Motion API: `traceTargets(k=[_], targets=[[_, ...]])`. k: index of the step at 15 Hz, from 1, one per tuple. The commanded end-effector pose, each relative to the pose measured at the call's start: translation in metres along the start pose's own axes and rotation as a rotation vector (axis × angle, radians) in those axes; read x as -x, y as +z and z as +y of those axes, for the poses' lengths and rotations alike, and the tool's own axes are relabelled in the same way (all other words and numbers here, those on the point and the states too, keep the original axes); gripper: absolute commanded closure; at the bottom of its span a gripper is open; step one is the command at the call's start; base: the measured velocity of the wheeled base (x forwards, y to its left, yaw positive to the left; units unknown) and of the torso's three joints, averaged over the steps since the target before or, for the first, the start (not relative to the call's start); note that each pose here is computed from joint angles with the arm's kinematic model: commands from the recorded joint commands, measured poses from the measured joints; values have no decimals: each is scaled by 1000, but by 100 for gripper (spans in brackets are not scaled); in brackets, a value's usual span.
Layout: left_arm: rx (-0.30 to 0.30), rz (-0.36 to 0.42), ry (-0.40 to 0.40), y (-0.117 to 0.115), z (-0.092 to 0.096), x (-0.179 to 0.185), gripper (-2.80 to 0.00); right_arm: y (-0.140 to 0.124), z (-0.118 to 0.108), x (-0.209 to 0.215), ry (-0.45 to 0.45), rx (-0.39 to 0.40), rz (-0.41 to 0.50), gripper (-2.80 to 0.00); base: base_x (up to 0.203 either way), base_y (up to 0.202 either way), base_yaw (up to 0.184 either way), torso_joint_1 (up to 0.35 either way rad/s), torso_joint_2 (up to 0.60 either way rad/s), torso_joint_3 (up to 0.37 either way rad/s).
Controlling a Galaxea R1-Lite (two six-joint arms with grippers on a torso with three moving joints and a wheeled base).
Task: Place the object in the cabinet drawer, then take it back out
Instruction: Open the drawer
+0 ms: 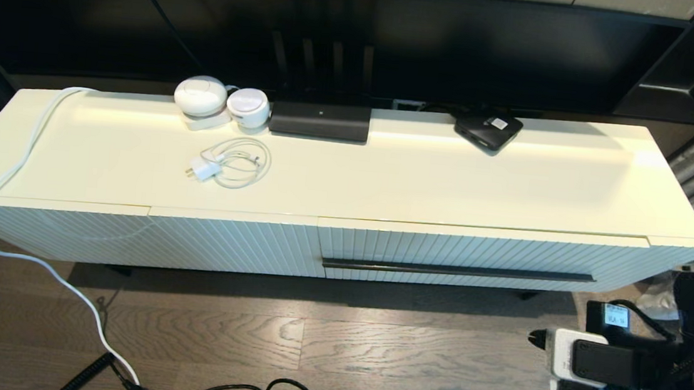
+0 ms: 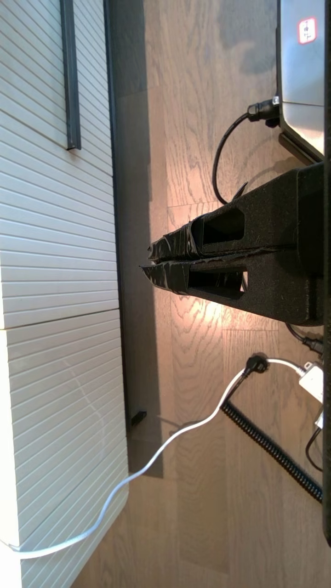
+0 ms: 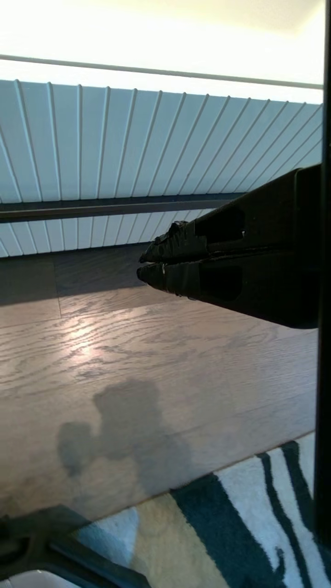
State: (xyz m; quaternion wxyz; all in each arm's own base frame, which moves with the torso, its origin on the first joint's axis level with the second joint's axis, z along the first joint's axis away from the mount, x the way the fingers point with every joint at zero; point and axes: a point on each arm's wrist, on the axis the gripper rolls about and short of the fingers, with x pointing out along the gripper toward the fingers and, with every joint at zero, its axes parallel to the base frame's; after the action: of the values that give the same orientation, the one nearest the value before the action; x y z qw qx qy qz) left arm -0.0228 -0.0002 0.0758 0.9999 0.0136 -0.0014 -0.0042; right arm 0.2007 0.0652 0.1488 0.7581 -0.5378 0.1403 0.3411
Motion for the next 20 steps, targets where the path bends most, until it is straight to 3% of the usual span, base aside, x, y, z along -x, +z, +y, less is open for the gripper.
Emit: traceTargets(k=[1, 6, 11, 17, 20], targets=[[0, 3, -1, 0, 0, 0, 0, -3, 0, -17, 33, -12, 17, 0, 0, 0, 0, 0, 0, 0], [0, 3, 1, 0, 0, 0, 0, -2, -12, -27, -62, -12, 77, 0, 0, 0, 0, 0, 0, 0], [0, 3, 1, 0, 0, 0, 0, -5, -10, -47, -54, -68, 129, 0, 0, 0, 0, 0, 0, 0], [0, 3, 0, 0, 0, 0, 0, -4, -4, -59, -27, -78, 125, 0, 0, 0, 0, 0, 0, 0], [0, 3, 1, 0, 0, 0, 0, 1, -8, -45, -61, -77, 78, 0, 0, 0, 0, 0, 0, 0]])
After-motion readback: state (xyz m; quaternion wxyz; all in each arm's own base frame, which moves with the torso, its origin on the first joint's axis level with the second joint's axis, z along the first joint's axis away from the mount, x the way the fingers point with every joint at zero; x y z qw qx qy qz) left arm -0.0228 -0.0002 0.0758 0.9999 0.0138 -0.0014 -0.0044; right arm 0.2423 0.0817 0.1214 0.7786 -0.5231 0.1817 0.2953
